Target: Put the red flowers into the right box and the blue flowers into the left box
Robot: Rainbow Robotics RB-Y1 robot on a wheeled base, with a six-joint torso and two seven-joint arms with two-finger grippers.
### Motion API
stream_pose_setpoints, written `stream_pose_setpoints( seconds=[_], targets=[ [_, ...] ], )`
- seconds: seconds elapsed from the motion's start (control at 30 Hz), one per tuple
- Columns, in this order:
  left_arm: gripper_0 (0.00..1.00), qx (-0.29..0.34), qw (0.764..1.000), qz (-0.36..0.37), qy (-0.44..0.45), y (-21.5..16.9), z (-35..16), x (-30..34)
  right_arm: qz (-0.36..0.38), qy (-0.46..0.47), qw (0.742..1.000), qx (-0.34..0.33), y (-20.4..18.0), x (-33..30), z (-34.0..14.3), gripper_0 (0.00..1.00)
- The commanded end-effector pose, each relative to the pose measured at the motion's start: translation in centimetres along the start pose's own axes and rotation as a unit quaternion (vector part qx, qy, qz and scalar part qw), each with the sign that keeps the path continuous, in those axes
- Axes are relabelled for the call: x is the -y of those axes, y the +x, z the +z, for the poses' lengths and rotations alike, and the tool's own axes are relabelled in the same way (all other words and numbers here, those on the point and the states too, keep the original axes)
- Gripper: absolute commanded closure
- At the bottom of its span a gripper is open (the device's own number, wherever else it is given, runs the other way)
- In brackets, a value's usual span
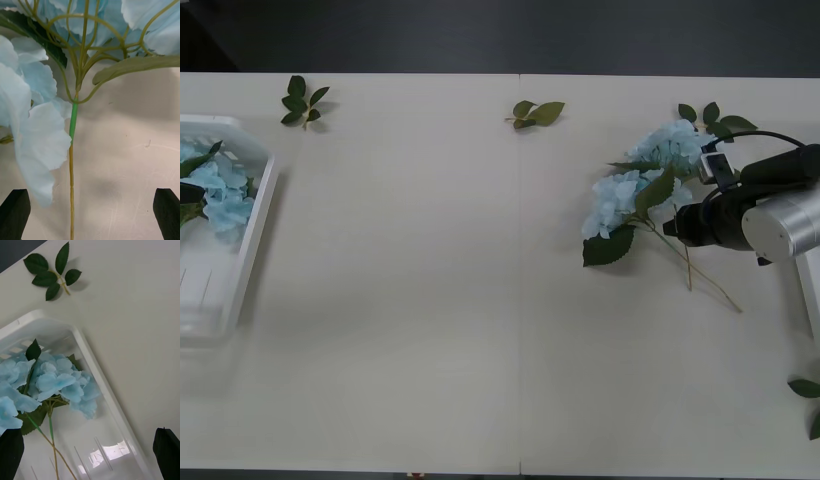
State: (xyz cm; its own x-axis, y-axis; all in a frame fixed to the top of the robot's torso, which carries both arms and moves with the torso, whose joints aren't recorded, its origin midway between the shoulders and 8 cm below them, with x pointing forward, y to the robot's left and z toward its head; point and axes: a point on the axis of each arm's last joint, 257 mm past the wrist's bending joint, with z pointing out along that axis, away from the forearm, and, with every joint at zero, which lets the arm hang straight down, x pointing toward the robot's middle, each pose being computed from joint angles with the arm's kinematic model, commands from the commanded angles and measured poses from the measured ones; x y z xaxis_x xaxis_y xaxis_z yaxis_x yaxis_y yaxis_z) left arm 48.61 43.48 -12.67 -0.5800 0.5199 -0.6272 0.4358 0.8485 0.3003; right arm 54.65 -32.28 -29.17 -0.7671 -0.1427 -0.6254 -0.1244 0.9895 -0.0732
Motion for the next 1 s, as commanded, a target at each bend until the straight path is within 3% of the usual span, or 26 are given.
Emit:
stream_pose_setpoints(
  seconds=[0.03,0.37,0.73,1.0],
  targets=[
    [0.00,0.018,0.997,0.072,0.024,-2.2,-1.0,2.0,0.017,0.006,1.000,0.018,-1.8,1.0,-0.9,0.02],
    [0.00,0.105,0.971,0.136,0.167,-6.2,-1.5,11.0,0.020,0.001,0.999,0.032,-2.5,0.6,-0.9,0.00],
    [0.00,0.207,0.910,0.237,0.271,-8.9,-3.4,16.6,0.029,-0.005,0.999,0.034,-2.5,-0.8,-0.4,0.00],
    [0.00,0.213,0.894,0.185,0.347,-9.2,-3.3,17.8,0.042,-0.007,0.998,0.035,-2.0,-1.4,0.9,0.00]
  ],
)
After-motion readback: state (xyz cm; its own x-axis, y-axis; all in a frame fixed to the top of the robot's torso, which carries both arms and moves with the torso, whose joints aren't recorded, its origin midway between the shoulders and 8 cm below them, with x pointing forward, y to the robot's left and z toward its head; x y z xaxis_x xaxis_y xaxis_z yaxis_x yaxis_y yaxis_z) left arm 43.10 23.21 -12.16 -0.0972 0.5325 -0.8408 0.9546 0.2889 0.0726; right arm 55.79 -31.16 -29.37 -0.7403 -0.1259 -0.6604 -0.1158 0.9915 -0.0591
